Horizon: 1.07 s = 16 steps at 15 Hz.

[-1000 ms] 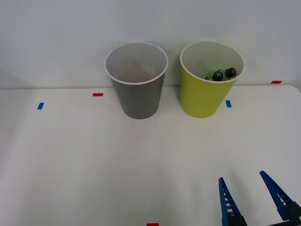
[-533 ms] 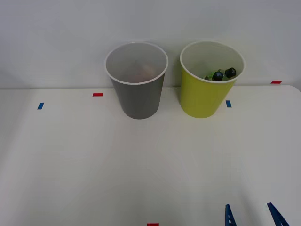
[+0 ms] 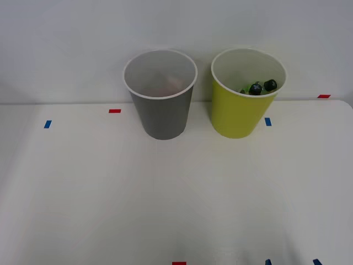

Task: Put cans in the gray bin, plastic bottles in the light green bin

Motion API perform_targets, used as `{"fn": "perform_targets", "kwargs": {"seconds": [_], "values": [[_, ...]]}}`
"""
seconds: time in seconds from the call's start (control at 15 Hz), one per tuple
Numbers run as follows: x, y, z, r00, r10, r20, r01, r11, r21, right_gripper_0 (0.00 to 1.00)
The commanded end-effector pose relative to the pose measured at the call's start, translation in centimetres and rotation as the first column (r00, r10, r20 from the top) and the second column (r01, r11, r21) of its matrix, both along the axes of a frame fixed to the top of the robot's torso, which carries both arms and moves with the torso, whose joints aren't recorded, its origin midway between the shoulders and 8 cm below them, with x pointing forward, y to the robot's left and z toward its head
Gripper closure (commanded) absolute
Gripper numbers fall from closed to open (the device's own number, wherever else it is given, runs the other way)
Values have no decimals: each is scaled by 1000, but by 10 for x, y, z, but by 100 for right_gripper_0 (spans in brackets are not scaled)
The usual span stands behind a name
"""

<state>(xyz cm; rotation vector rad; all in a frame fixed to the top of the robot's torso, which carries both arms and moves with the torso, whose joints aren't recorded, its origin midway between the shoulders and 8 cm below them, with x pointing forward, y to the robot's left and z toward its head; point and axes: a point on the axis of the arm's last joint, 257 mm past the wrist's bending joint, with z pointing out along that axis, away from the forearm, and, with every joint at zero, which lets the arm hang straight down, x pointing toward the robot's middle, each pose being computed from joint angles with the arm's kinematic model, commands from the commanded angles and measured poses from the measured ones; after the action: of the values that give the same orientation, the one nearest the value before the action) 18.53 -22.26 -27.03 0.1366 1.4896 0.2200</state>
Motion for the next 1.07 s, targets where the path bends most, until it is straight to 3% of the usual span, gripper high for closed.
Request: {"fn": "perform_targets", "kwargs": {"seconds": [0.07, 1.07], "values": [[-8, -3, -5, 1000, -7, -24, 7, 1000, -7, 0], [-9, 0, 4, 998, 63, -11, -63, 996, -63, 0]]}}
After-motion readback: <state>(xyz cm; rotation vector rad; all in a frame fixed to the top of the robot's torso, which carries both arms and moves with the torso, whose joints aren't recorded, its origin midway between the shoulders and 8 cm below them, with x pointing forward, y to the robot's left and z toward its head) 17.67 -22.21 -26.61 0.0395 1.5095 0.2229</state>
